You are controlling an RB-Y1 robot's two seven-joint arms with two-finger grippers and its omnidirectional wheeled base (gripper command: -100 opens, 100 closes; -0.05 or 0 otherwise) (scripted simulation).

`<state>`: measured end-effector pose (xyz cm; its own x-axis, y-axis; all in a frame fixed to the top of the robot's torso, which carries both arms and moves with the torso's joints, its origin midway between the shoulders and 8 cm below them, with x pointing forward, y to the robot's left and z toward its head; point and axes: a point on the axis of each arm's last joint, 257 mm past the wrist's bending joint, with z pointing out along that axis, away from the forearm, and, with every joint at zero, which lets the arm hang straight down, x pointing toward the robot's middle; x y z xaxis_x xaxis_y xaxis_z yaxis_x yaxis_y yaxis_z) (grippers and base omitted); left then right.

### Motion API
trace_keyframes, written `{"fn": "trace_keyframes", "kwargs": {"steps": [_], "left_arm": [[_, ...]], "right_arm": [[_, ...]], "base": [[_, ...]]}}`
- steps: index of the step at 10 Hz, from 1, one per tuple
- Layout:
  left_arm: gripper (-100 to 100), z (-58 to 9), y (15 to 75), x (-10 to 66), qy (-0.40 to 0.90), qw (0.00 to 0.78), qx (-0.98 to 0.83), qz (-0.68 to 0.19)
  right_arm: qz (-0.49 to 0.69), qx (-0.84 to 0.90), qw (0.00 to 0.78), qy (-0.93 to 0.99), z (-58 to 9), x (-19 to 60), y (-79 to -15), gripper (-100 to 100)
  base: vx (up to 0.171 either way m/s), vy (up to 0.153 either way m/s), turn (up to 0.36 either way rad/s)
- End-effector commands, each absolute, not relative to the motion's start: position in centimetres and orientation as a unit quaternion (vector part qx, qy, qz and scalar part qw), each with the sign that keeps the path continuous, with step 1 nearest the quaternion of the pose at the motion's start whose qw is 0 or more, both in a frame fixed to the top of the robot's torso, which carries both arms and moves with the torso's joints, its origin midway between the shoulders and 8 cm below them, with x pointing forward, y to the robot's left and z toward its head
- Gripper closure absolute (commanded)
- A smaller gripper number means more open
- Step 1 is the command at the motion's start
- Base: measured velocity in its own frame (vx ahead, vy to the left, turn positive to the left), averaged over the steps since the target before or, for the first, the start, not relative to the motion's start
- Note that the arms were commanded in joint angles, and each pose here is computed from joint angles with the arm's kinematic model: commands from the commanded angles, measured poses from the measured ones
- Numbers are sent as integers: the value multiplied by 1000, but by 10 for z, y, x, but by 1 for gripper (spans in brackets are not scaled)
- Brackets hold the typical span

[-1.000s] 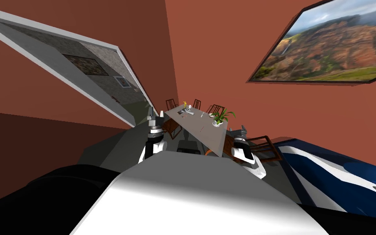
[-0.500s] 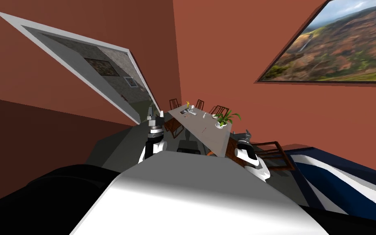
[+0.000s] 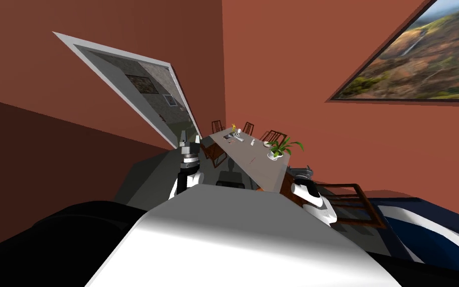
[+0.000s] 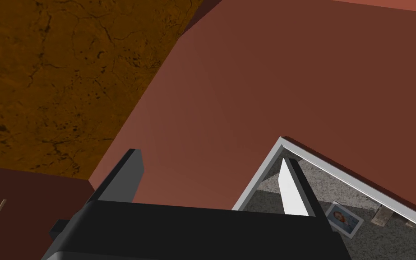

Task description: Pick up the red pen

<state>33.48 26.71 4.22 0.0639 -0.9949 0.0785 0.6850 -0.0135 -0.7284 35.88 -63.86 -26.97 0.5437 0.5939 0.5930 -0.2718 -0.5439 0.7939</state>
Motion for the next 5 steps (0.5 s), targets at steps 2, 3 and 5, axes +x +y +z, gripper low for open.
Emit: {"fn": "trace_keyframes", "kwargs": {"steps": [2,3,5], "left_arm": [[0,42,267,335,246,658,-315,-638],[0,42,267,335,246,658,-315,-638],[0,42,267,335,246,658,-315,-638]], "right_arm": [[451,766,451,79,-292,349,-652,-100],[437,785,439,37,-304,335,-673,-100],[421,801,425,-7,-318,319,-692,-100]], "base": [[8,3,60],[12,14,248],[16,11,181]]}}
